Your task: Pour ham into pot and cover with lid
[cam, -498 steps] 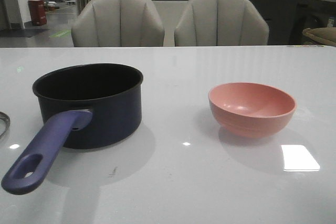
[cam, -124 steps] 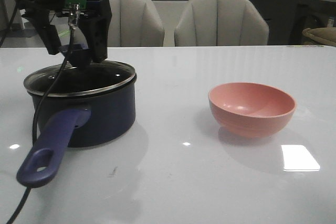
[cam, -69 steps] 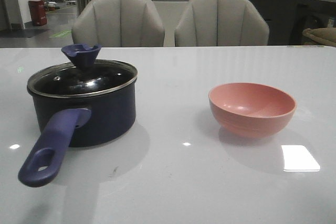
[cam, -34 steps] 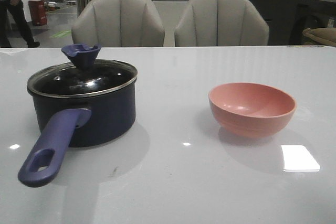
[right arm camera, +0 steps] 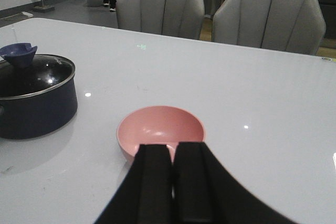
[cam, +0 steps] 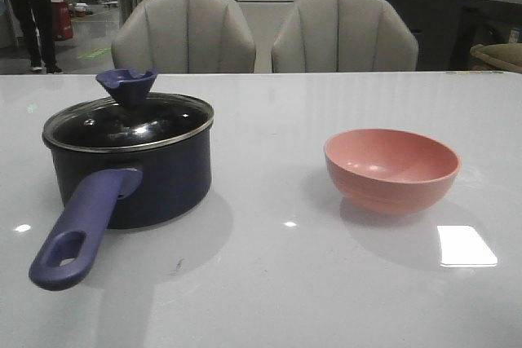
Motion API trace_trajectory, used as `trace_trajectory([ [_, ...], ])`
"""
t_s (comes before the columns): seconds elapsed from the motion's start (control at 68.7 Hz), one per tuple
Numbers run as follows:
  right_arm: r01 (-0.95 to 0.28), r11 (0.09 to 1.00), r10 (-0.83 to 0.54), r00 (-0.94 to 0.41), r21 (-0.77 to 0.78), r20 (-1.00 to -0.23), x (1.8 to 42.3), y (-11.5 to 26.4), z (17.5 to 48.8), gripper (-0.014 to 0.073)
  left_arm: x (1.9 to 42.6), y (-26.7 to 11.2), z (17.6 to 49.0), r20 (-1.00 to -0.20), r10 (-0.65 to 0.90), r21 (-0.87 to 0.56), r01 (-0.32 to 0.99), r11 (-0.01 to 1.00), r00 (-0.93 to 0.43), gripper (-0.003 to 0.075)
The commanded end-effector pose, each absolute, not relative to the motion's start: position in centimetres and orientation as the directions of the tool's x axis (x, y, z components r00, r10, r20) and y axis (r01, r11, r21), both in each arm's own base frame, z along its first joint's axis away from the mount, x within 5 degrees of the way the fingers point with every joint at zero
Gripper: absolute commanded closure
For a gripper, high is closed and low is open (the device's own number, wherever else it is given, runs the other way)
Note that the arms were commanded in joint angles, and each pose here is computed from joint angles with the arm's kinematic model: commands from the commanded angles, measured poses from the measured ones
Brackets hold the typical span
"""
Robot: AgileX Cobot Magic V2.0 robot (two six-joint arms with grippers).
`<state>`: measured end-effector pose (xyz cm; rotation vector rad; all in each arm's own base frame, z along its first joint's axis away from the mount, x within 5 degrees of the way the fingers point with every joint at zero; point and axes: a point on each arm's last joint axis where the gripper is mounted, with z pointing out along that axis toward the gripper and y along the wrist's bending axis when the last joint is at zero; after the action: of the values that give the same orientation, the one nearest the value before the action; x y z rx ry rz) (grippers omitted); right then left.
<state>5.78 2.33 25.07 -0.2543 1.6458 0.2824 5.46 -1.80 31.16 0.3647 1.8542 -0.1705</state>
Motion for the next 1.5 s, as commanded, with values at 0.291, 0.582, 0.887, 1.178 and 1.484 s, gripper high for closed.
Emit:
trace_trajectory([
  [0.291,-0.309,0.951,0.027,-0.008,0.028,-1.000,5.9,2.1,26.6,0.0442,2.8,-1.0,29.3,-0.998,0.055,0.057,0.324,0.944,0.015,0.0612],
  [0.582,-0.309,0.951,0.027,-0.008,0.028,-1.000,5.9,2.1,26.6,0.0442,2.9,-1.1,28.9,-0.998,0.057,0.055,0.326,0.944,0.002,0.0589],
  [0.887,-0.309,0.951,0.027,-0.008,0.028,-1.000,5.9,2.1,26.6,0.0442,3.3,-1.1,28.3,-0.998,0.061,0.059,0.324,0.944,0.005,0.0589],
  [1.178,-0.309,0.951,0.027,-0.008,0.028,-1.000,5.9,2.1,26.6,0.0442,4.8,-0.6,23.6,-0.992,0.062,0.075,0.124,0.990,0.107,0.0589],
  [1.484,-0.309,0.951,0.027,-0.009,0.028,-1.000,5.9,2.1,26.6,0.0442,5.5,-0.1,20.8,-0.994,0.002,0.004,0.022,1.000,0.107,0.0589],
])
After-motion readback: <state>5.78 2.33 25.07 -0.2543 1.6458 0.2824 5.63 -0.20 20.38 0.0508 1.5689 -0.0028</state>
